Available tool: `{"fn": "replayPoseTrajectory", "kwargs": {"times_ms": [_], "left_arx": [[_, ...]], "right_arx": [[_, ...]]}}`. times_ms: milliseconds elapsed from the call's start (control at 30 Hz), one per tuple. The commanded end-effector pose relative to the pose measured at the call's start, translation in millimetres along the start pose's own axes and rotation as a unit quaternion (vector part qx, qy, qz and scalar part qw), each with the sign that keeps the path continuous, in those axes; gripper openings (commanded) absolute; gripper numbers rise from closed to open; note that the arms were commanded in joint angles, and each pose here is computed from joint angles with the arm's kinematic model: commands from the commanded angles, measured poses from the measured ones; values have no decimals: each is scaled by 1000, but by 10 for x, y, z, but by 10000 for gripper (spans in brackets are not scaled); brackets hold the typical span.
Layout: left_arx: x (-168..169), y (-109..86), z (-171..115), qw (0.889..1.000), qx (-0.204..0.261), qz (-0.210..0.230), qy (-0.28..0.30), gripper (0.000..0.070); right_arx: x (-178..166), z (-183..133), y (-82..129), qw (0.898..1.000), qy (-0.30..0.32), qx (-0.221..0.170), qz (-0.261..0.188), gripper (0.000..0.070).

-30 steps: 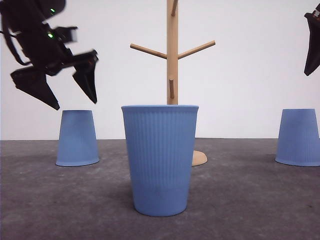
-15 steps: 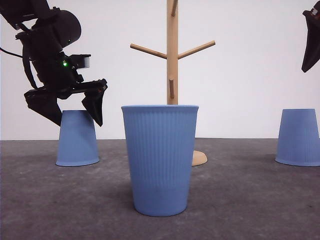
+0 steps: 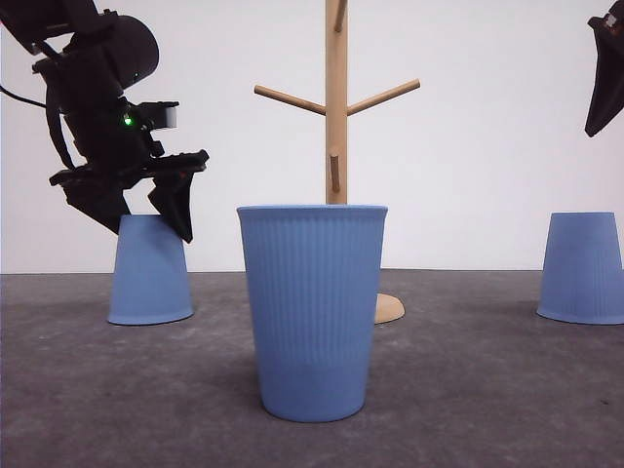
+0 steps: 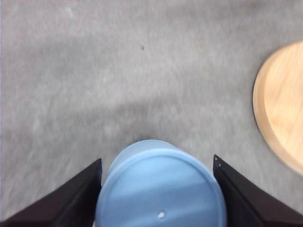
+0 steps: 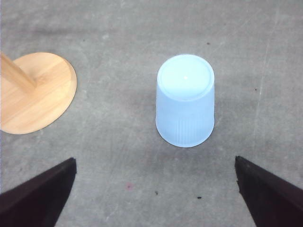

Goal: Place three cups

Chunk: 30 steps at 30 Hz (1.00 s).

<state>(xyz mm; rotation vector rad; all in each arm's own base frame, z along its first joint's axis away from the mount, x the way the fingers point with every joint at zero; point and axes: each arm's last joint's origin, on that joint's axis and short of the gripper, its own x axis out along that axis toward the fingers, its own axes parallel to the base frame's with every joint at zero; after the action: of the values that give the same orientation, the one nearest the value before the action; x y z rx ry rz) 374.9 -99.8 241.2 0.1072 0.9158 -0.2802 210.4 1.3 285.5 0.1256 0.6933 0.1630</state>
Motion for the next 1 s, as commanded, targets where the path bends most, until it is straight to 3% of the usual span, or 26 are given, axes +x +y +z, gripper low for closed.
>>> {"fn": "replayPoseTrajectory", "kwargs": {"times_ms": [0, 167, 367, 500, 733, 800, 967], "left_arx": [[-32, 46, 129, 1000, 7, 3, -10, 296], [-351, 175, 415, 1000, 1, -1, -27, 296], [-892, 360, 797, 992, -12, -78, -96, 296], [-1301, 490, 999, 975, -28, -155, -154, 296], [-1702, 543, 1181, 927, -43, -303, -218, 296], [-1700, 526, 1189, 922, -43, -318, -217, 297], [-1528, 377, 1196, 922, -40, -336, -186, 297]], "right_arx": [[-7, 41, 4, 1000, -8, -6, 1, 700], [-7, 41, 4, 1000, -8, -6, 1, 700], [-8, 43, 5, 1000, -8, -6, 1, 700], [-8, 43, 5, 1000, -8, -6, 1, 700], [-9, 44, 5, 1000, -8, -6, 1, 700], [-9, 43, 5, 1000, -8, -6, 1, 700], [-9, 43, 5, 1000, -8, -6, 1, 700]]}}
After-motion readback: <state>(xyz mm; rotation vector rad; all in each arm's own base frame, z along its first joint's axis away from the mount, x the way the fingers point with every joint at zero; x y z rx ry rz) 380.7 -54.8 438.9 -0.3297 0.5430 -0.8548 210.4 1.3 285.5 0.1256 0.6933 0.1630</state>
